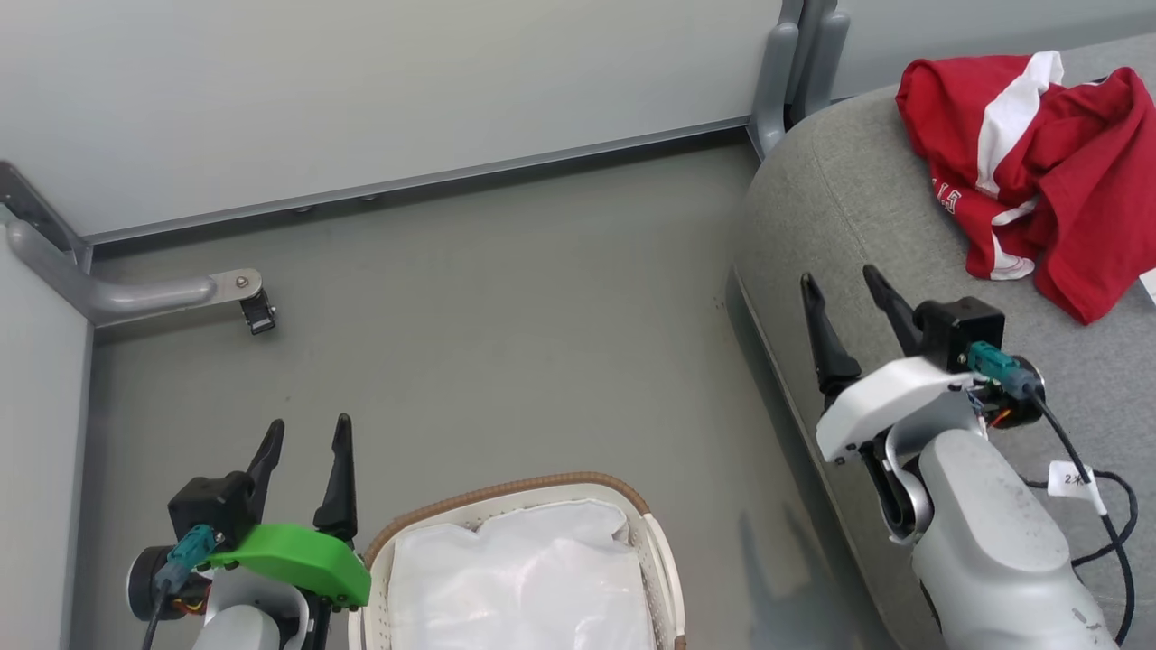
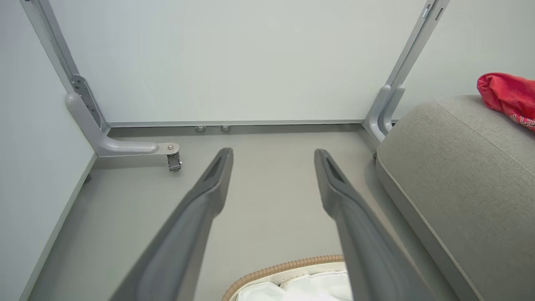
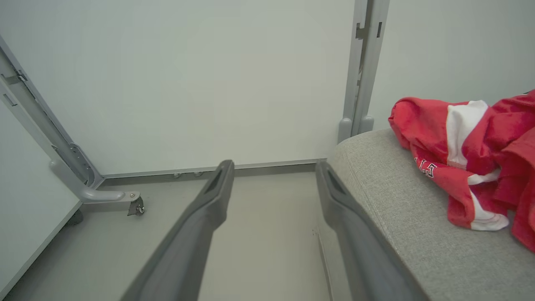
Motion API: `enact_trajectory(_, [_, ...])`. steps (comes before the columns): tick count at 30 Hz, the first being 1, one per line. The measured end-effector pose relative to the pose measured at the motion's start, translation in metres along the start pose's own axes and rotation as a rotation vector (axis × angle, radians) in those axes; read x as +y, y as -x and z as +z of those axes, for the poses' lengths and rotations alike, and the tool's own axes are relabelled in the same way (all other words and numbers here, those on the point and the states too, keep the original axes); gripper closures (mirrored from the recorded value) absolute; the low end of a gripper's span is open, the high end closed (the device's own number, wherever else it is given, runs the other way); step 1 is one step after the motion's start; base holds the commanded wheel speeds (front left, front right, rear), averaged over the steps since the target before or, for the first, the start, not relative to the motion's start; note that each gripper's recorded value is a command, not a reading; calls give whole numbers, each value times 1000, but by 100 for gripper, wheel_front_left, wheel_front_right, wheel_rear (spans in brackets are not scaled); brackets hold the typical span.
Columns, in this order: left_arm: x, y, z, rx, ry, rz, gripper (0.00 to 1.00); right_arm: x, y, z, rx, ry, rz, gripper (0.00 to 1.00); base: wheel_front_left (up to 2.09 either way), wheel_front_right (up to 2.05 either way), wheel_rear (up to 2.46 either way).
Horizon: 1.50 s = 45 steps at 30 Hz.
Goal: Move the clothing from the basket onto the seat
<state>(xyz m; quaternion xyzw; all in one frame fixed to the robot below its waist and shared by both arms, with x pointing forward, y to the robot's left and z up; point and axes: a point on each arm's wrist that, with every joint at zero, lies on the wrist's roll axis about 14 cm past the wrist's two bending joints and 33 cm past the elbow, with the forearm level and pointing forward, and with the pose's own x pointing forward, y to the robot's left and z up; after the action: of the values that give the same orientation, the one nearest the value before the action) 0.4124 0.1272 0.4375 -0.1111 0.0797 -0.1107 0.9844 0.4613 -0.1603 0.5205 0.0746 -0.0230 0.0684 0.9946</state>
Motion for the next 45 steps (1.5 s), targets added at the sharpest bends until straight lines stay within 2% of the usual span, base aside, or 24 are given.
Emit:
enact_trajectory(15, [35, 37, -5, -14, -1, 153, 0, 28, 36, -34, 69, -36, 49, 0, 0, 0, 0])
enact_trajectory(27, [33, 49, -12, -11, 65, 175, 0, 36, 45, -41, 90, -57, 66, 0, 0, 0, 0])
enact_trajectory(28, [32, 49, -13, -7, 74, 174, 100, 36, 45, -42, 93, -58, 65, 100, 0, 0, 0])
enact_trajectory(34, [32, 53, -27, 37, 104, 190, 100, 32, 61, -67, 170, -87, 39, 100, 0, 0, 0])
enact_trajectory(45, [39, 53, -20, 10, 285, 233, 100, 18, 61, -60, 160, -282, -45, 100, 0, 0, 0])
